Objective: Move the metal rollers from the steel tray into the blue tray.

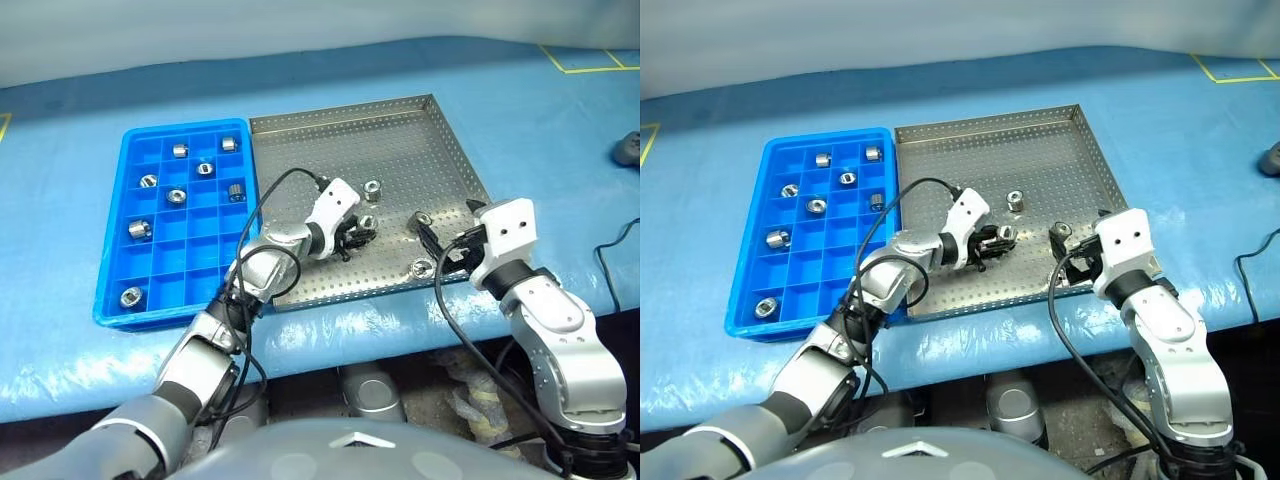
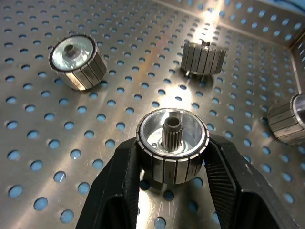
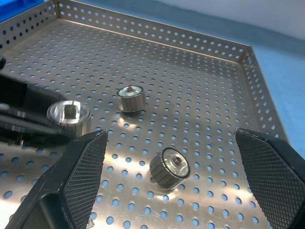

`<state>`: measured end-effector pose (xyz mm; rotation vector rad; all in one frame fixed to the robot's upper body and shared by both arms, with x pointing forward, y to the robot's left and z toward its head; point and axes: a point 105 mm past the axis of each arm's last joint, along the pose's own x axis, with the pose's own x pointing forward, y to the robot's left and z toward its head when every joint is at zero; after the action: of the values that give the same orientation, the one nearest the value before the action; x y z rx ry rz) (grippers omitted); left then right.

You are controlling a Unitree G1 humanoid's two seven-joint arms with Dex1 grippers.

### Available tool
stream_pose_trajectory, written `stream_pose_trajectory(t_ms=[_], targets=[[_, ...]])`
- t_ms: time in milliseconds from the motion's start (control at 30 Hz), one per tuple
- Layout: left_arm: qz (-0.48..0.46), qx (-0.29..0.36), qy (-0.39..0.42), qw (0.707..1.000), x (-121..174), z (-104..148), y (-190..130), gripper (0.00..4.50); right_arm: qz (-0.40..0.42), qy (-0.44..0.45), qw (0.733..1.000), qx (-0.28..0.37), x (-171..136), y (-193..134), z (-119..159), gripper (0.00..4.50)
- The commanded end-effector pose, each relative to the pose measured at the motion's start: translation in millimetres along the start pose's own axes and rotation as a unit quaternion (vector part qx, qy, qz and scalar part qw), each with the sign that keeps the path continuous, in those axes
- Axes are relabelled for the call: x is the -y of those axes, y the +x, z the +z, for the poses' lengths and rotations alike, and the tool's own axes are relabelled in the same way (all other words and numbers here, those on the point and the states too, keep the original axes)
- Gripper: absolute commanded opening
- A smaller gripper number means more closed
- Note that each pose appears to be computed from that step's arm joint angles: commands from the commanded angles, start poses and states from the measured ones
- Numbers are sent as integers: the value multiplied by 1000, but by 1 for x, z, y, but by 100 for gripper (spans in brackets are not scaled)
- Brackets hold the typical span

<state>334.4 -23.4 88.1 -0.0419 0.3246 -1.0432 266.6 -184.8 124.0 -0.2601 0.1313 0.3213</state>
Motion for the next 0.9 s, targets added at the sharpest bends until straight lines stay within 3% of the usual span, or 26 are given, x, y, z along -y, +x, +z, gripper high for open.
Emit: stream_pose_trajectory(t_ms=[33, 167, 333, 500, 900], targets=[[13, 98, -1, 995, -11, 53, -26, 168, 15, -16, 999, 24, -5, 2, 12, 450], [51, 127, 10, 991, -29, 73, -72, 168, 24, -18, 999, 28, -8, 5, 13, 450], [240, 6, 97, 966, -80, 48, -152, 168, 35, -14, 999, 27, -10, 6, 11, 450], [354, -99, 136, 920, -94, 26, -216, 168, 58, -11, 998, 31, -16, 13, 12, 450], [365, -156, 80, 914, -83, -22, -230, 168, 74, -23, 996, 39, -15, 22, 19, 450]])
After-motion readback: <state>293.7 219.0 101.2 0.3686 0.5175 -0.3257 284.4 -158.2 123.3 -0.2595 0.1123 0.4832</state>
